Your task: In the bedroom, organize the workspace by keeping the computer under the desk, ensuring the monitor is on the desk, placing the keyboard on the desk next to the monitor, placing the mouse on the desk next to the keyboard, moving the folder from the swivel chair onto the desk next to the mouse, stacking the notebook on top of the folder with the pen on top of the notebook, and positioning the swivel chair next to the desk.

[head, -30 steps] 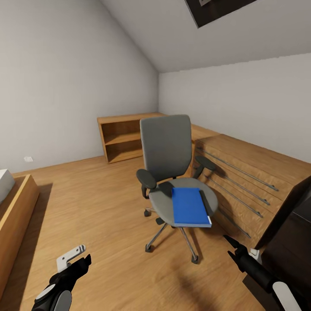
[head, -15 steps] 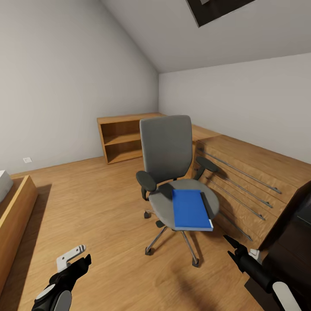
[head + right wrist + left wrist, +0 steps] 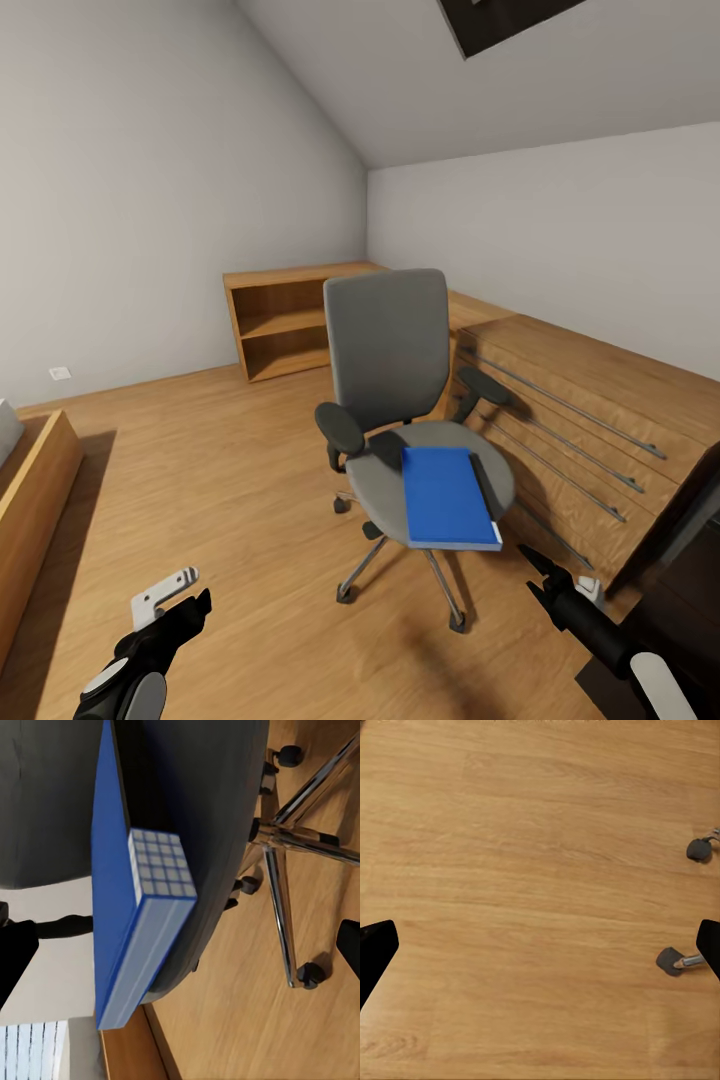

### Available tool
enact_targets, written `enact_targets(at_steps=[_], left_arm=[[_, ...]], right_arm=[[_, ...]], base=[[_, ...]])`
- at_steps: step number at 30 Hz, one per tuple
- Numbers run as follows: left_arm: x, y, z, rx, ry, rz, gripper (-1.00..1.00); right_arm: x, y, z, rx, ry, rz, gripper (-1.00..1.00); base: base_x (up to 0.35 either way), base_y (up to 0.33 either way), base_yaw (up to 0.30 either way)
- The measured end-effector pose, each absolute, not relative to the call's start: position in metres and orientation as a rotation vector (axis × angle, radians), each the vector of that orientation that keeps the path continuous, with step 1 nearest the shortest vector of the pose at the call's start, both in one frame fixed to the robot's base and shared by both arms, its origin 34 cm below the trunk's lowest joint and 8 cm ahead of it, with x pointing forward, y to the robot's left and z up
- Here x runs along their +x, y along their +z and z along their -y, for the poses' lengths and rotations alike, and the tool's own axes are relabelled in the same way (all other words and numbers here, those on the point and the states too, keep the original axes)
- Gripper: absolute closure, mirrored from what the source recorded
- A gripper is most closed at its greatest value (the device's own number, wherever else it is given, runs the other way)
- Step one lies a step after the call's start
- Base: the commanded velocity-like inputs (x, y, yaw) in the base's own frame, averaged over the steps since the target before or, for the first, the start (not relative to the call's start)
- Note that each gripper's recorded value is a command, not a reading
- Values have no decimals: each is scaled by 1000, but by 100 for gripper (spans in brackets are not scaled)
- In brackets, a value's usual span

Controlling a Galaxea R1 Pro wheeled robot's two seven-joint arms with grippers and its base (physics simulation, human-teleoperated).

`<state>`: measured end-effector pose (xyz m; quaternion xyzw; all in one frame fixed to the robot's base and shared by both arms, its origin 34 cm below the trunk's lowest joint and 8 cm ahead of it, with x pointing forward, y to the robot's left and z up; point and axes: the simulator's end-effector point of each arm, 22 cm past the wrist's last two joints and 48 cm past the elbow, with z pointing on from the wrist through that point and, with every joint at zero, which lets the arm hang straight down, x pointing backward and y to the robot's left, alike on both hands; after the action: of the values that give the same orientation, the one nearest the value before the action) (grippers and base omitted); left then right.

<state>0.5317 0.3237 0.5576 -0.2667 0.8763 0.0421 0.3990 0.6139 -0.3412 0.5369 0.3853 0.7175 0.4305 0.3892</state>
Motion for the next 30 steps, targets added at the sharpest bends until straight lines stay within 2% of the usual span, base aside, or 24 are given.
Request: enact_targets(at_steps=[12, 30], left_arm=[[532, 557, -323, -675, 106, -2218, -100], [532, 556, -319, -664, 102, -2225, -100]], right_arm=[[614, 536, 336, 983, 1103, -1824, -100], [614, 535, 334, 984, 1106, -1824, -100]], base=[[100, 74, 0], [64, 7, 0]])
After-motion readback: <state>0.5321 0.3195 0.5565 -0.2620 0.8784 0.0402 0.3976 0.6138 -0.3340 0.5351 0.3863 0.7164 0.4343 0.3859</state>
